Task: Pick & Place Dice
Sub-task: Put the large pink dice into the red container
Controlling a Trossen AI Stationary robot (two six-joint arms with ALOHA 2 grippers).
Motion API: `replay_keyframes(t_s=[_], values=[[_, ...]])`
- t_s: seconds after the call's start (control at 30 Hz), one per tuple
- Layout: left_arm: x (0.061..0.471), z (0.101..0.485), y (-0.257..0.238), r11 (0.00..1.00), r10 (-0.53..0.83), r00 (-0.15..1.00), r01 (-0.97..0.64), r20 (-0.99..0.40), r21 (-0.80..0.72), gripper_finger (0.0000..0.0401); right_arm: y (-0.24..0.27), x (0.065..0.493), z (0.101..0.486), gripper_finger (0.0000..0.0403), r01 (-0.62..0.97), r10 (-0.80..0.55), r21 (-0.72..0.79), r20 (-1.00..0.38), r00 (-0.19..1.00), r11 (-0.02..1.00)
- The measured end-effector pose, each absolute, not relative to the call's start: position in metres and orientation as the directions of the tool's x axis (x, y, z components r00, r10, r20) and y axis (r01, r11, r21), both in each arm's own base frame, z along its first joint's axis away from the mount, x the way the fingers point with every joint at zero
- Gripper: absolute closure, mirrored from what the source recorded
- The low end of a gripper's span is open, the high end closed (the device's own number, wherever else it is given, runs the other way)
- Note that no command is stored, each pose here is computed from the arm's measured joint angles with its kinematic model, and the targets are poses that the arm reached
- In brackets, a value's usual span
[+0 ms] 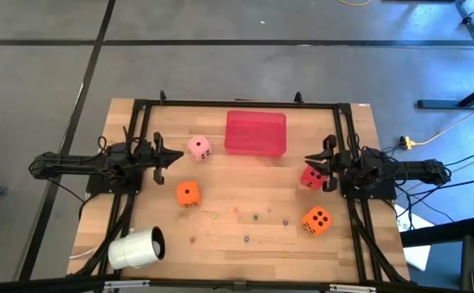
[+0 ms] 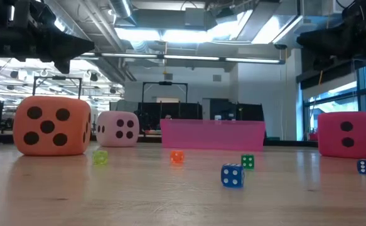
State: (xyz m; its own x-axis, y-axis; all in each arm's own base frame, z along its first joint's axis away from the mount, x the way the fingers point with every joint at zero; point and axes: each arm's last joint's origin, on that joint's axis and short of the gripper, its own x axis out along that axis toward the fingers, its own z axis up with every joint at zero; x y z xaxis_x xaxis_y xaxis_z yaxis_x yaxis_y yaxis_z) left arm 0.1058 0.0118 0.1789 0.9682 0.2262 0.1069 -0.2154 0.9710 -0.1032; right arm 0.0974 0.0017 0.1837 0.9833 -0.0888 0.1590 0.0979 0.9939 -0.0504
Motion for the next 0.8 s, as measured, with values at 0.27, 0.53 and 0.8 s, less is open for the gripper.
replay_keyframes(t_s=[0.27, 0.53, 0.8], values=[[0.105, 0.1828, 0.0126, 0.966, 0.256, 0.956, -0.256, 0.146, -0.021, 0.0395, -0.0015, 0.097, 0.1834, 0.0312, 0.217, -0.199, -0.106, 0.154, 0.968, 0.971], [0.1045, 0.1851, 0.0136, 0.952, 0.291, 0.942, -0.302, 0.168, 0.044, 0.0395, -0.0019, 0.0969, 0.1834, 0.0231, 0.223, -0.213, -0.049, 0.153, 0.965, 0.974], [0.1042, 0.1874, 0.0132, 0.954, 0.277, 0.942, -0.293, 0.187, 0.063, 0.0363, -0.0054, 0.0961, 0.1818, 0.017, 0.343, -0.336, -0.032, 0.132, 0.932, 0.939]])
